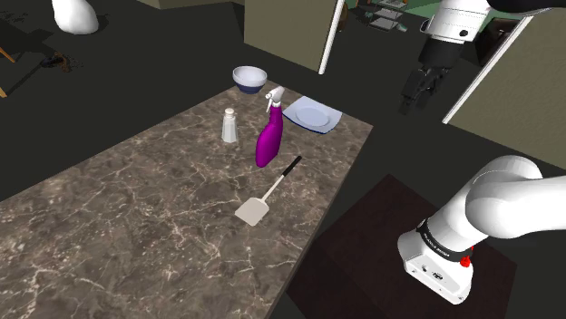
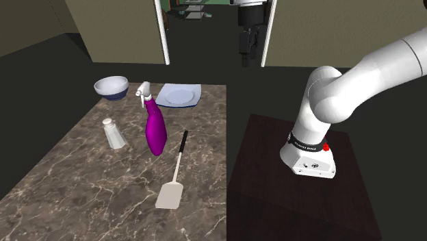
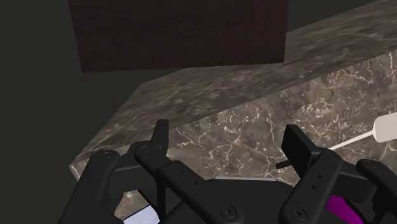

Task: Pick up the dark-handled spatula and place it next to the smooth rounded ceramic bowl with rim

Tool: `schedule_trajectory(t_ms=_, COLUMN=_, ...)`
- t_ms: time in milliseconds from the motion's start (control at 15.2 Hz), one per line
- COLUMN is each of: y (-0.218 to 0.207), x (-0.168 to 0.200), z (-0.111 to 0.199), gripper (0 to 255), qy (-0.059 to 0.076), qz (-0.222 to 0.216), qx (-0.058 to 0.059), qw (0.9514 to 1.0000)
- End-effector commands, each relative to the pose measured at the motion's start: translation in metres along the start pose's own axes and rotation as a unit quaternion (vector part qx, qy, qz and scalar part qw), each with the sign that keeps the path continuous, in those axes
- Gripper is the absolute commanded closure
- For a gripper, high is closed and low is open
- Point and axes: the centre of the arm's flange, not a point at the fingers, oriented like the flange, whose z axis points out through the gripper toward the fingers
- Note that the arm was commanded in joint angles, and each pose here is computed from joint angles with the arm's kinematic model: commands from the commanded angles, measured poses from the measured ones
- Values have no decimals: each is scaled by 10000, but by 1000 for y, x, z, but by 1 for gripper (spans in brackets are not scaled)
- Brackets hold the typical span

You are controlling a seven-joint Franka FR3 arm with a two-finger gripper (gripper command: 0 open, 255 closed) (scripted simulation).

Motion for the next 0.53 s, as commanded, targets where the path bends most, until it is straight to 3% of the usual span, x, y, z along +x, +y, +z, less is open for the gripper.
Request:
schedule_trajectory(t_ms=0, y=0, x=0, z=0, gripper=0, qy=0, qz=0, qx=0, qw=10000)
schedule_trajectory(t_ms=198, y=-35, x=-9, z=19, gripper=0, qy=111, qz=599, qx=-17, qw=9981)
schedule_trajectory(t_ms=462, y=-83, x=-14, z=45, gripper=0, qy=259, qz=1393, qx=-39, qw=9899)
